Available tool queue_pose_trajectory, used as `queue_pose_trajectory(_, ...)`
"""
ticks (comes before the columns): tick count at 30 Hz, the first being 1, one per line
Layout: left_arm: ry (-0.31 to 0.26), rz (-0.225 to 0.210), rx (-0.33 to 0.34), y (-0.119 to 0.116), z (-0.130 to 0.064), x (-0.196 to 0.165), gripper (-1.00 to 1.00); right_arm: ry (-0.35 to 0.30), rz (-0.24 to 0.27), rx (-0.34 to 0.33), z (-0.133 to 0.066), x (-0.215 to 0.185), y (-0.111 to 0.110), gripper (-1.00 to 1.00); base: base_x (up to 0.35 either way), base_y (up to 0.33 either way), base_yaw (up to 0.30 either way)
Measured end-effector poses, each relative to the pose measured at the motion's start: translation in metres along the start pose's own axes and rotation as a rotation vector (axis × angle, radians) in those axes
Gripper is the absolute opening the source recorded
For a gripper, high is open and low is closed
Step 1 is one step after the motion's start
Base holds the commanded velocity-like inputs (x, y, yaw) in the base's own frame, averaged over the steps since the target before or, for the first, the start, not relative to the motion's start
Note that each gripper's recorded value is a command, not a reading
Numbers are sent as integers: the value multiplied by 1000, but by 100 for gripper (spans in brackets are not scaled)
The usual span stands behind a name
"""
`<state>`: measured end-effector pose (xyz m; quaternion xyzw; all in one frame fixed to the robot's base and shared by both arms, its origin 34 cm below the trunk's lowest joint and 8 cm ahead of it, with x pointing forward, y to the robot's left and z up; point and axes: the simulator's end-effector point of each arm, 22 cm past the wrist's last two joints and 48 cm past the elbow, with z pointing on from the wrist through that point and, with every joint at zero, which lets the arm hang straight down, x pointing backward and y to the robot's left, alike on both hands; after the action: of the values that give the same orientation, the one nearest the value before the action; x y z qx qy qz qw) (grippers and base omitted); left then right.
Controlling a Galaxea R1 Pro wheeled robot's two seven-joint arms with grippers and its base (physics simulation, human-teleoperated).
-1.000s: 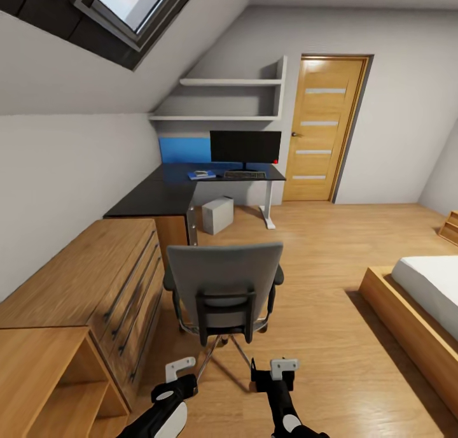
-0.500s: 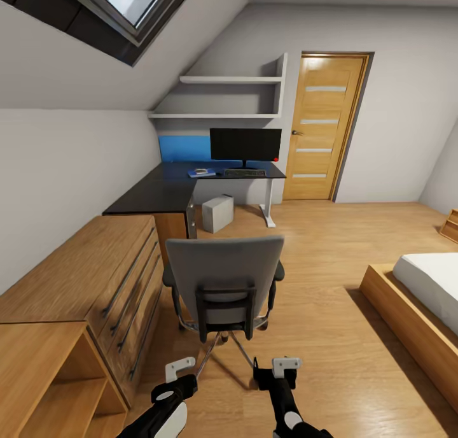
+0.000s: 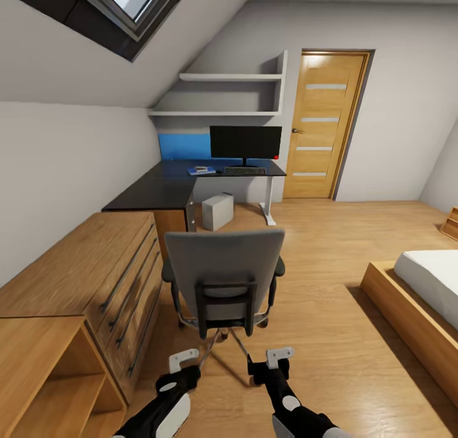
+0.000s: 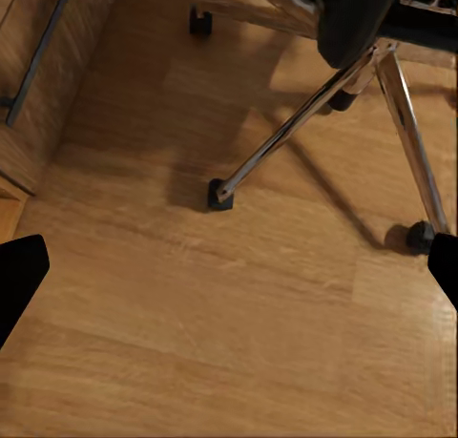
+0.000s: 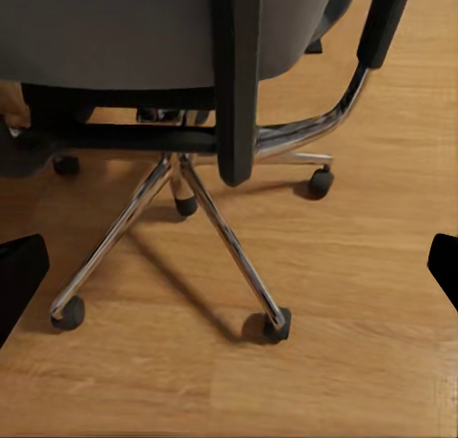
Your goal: In the bedroom, organize the workspace by keeping the computer under the desk, ensuring the monitor is on the desk, placing the keyboard on the desk next to the monitor, placing the mouse on the desk next to the keyboard, moving the folder from the swivel chair onto the desk next to the mouse, stacking the notebook on top of the folder with the pen on top of the notebook, and positioning the swivel chair next to the desk.
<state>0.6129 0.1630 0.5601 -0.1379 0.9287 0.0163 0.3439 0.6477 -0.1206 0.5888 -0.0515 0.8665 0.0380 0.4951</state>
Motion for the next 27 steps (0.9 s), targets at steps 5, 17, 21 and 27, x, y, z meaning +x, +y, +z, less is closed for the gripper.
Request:
queue_pose_trajectory(5,-38,-23,34,-16,3,-19,100,-7,-2,-5,4,7,1,100,0,0,0)
queue_pose_trajectory(17,-4,15,-15,9,24,20,100,-20,-4,-10,12,21,3,100,0,0,0)
queue_pose_trajectory(21,-4,17,-14,9,29,26,100,-54,-1,-10,14,22,2,100,0,0,0)
queue_pose_trajectory(27,-4,16,-14,10,37,35,100,-79,3,-12,18,27,3,100,0,0,0)
